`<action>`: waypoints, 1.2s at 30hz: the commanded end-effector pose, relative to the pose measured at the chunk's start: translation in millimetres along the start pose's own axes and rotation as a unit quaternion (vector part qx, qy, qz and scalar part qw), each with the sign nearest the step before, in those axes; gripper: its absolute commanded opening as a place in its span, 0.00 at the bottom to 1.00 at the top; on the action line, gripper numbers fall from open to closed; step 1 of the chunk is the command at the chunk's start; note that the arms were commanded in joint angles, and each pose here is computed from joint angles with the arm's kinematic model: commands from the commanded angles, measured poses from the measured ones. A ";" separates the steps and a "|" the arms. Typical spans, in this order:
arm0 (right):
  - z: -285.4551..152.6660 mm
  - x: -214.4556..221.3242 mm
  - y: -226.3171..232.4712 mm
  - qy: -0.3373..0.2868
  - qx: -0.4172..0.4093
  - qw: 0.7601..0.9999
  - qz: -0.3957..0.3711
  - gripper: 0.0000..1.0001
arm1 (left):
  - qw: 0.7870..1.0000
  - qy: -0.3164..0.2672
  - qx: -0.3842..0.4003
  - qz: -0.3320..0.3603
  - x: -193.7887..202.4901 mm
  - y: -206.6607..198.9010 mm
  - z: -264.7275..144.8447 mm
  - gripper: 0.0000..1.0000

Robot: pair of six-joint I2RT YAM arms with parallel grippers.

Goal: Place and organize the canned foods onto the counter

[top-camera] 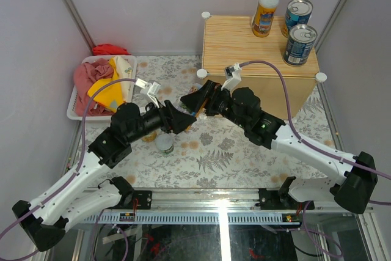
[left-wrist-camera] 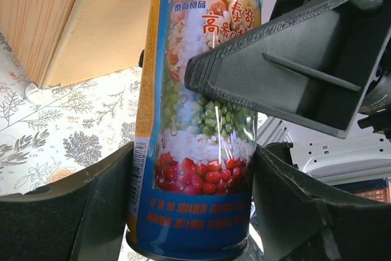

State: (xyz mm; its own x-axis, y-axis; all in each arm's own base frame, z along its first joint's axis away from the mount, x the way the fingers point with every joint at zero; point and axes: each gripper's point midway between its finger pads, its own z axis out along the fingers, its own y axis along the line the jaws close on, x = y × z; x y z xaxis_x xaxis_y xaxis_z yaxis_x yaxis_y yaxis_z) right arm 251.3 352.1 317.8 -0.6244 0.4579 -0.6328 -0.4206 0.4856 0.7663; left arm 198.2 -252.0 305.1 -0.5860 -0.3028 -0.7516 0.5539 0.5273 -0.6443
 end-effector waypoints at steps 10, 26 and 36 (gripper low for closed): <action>-4.0 -43.8 38.1 -0.056 -0.056 0.997 -0.021 0.22 | 0.991 -0.108 0.072 0.010 -52.3 -39.4 -2.2 0.00; 10.7 -57.1 61.5 -0.044 -0.064 0.994 -0.071 0.00 | 0.990 -0.131 0.036 -0.045 -47.7 -19.3 -8.0 1.00; 5.2 -100.6 81.3 -0.087 -0.034 0.978 -0.185 0.00 | 0.985 -0.158 -0.013 -0.072 -56.6 -8.1 -29.1 0.99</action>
State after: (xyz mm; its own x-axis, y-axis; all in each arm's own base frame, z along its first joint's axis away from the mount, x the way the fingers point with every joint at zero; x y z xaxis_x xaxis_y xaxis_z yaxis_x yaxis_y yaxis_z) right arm 274.6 358.3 332.0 -0.5455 0.2551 -0.7984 -0.5261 0.6373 0.5631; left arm 209.9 -228.3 333.4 -0.4938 -0.5382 -0.6831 0.4712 0.4946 -0.7303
